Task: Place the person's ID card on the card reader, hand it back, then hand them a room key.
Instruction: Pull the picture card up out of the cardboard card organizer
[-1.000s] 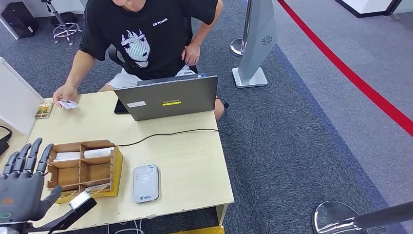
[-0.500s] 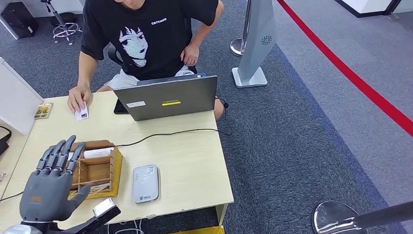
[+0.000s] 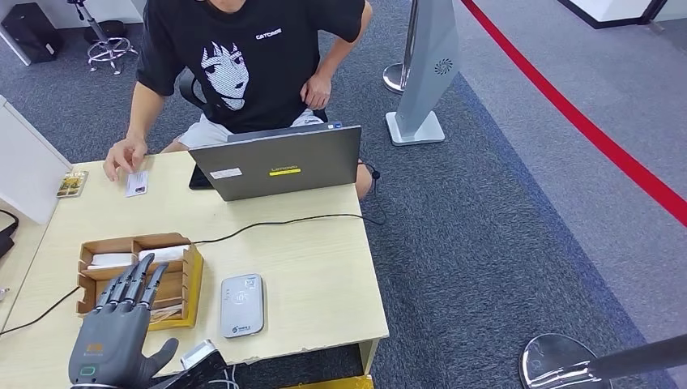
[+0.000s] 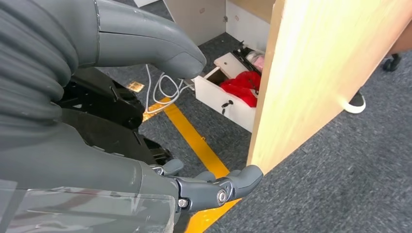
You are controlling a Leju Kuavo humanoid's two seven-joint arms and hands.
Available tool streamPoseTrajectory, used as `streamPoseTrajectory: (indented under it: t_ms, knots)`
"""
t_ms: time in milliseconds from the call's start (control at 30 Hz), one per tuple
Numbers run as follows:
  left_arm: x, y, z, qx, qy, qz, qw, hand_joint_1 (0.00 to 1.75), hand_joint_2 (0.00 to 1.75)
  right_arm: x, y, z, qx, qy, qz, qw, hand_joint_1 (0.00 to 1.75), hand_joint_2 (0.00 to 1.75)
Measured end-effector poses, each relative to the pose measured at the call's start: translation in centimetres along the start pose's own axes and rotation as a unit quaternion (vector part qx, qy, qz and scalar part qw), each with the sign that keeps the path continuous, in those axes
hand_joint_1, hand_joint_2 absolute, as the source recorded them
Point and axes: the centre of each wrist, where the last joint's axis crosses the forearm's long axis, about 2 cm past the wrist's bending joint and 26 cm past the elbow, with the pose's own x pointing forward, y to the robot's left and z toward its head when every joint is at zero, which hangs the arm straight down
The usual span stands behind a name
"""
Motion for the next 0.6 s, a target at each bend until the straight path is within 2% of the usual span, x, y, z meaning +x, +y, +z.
streamPoseTrajectory:
  t_ms: [267,433,600]
  knots:
    - [-0.1,-2.9,0.4,-0.003,0.045,-0.050,0.998,0.00,1.75,0.0,0.0,-0.2,0.004,0.001,0.005,1.000,0.00,1.75]
    - [-0.7,-3.7,0.4,-0.004,0.061,-0.064,0.996,0.00,1.75,0.0,0.0,-0.1,0.002,0.002,0.005,1.000,0.00,1.75]
    - [-2.7,-5.3,0.4,-0.039,0.059,-0.063,0.995,0.00,1.75,0.0,-0.4,0.9,-0.050,0.025,0.020,0.998,0.00,1.75]
